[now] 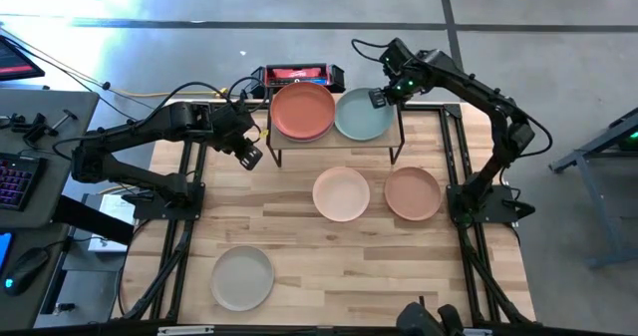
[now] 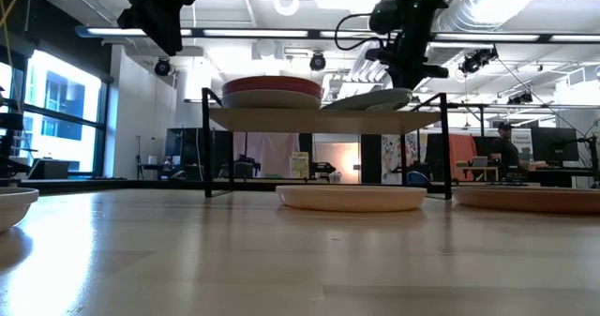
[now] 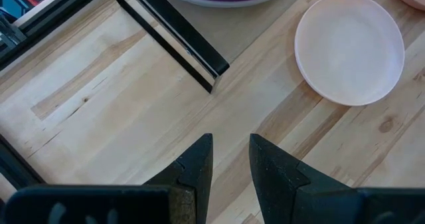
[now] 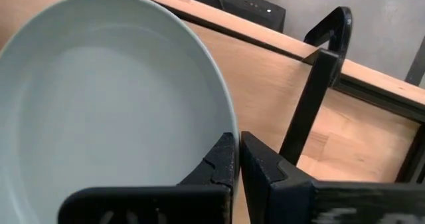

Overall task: Place and stack plates onto a shelf
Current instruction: Put the light blue plate on the shelf, then stack the light orange on top of the light blue plate on the shelf

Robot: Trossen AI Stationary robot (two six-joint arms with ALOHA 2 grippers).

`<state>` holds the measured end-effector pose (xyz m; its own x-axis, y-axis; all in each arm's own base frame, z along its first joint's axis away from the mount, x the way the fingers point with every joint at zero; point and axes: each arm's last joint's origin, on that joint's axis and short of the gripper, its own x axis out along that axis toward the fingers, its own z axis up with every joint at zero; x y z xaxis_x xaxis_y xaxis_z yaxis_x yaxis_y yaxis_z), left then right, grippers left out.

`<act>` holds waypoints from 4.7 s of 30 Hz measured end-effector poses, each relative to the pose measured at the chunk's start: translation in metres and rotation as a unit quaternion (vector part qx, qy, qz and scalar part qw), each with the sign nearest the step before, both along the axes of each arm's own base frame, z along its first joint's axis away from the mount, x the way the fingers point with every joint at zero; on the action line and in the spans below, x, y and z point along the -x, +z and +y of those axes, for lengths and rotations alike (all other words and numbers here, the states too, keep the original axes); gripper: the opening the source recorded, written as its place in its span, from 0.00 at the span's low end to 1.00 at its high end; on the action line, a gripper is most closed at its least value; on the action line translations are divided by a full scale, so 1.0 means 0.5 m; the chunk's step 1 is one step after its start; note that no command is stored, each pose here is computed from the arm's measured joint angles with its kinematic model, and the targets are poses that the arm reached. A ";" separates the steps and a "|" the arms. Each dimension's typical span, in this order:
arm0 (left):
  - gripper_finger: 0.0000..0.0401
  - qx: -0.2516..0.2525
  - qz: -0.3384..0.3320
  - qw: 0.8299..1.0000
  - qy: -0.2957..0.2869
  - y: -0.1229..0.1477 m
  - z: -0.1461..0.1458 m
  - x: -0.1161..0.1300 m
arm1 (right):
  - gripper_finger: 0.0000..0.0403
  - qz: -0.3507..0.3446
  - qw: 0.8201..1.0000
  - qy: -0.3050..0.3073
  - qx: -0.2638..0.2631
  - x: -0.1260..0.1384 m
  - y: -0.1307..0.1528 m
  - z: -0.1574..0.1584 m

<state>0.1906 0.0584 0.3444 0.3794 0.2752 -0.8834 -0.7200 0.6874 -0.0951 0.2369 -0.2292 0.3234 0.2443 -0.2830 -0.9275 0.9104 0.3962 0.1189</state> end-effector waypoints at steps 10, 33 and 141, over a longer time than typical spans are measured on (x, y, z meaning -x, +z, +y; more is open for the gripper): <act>0.22 0.000 0.000 1.000 0.000 0.000 0.000 0.000 | 0.00 -0.015 0.999 0.005 -0.030 0.003 -0.002 0.002; 0.22 0.000 0.000 1.000 0.000 0.000 0.000 0.000 | 0.19 0.002 1.000 0.001 -0.006 0.016 -0.001 -0.014; 0.01 -0.218 0.135 0.790 -0.557 -0.378 -0.272 -0.365 | 0.24 0.054 0.968 0.220 -0.110 -0.072 0.105 0.460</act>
<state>0.3728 -0.0775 0.1553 0.4144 0.2038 -0.8870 0.4022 0.8333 0.3794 0.2729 0.0006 0.3761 0.1942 0.0335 -0.9804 0.6718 0.7237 0.1578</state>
